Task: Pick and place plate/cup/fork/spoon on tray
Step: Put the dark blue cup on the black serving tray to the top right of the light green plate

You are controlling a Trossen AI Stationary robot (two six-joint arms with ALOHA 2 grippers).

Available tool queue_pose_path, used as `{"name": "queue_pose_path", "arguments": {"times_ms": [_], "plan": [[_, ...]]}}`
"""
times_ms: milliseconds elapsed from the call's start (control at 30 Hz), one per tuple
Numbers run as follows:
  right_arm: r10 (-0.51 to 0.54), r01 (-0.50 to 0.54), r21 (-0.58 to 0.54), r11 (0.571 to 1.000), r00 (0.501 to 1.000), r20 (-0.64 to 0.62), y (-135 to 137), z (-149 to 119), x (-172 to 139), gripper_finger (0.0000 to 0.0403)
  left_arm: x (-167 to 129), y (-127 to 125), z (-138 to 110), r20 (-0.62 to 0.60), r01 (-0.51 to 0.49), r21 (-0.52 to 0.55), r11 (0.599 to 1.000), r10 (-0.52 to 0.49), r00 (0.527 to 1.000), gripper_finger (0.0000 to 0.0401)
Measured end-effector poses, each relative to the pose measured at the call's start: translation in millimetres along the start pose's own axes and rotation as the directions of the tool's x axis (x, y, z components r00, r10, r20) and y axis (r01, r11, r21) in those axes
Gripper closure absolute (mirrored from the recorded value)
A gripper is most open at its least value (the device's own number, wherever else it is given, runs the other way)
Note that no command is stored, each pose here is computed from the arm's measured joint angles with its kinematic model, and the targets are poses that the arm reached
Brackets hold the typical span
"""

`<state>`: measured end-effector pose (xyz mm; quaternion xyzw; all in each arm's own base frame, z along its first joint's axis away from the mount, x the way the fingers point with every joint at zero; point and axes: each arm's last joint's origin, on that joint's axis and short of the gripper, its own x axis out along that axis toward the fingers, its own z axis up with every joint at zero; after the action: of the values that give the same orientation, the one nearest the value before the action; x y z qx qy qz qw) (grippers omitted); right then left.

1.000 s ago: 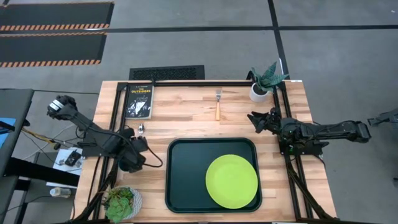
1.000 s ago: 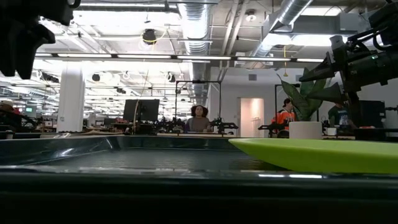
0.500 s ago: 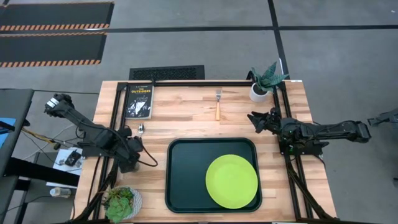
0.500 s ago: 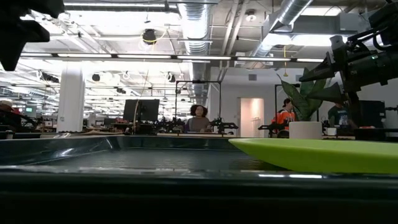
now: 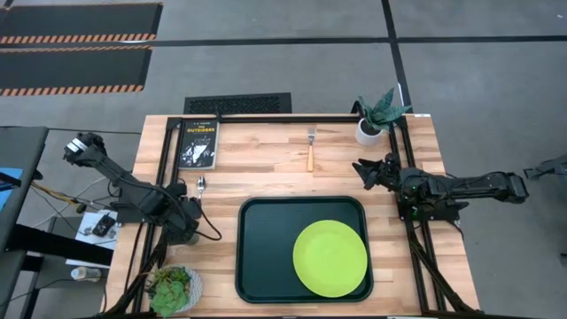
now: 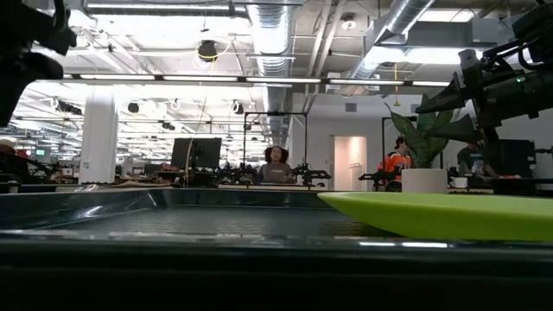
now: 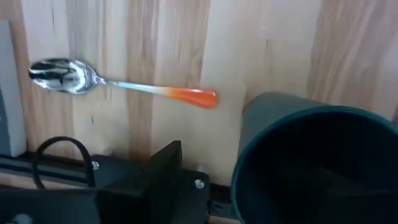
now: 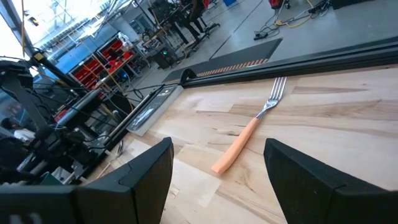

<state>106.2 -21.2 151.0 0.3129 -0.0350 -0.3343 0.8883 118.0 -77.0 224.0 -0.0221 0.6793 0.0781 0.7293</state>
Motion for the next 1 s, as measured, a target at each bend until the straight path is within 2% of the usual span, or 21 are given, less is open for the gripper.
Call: {"name": "queue_pose_path", "arguments": {"times_ms": [100,200,433,1000], "plan": [[0.0,0.0,0.0,1.0,1.0,0.0,0.0,0.0,0.0,0.0127,3.1,-1.2,-0.4,-0.016,0.027,-0.002,1.0,-0.027,1.0,0.0212],[0.0,0.0,0.0,1.0,1.0,0.0,0.0,0.0,0.0,0.0127,3.1,-1.6,-0.7,-0.026,0.039,-0.005,0.999,-0.039,0.999,0.0246],[0.0,0.0,0.001,1.0,1.0,0.0,0.0,0.0,0.0,0.0127,3.1,-1.2,-0.5,-0.017,0.027,-0.046,0.999,-0.028,0.999,0.0386],[0.0,0.0,0.001,1.0,1.0,0.0,0.0,0.0,0.0,0.0127,1.3,-1.5,-1.0,-0.037,0.034,-0.284,0.958,-0.047,0.998,0.04]]}}
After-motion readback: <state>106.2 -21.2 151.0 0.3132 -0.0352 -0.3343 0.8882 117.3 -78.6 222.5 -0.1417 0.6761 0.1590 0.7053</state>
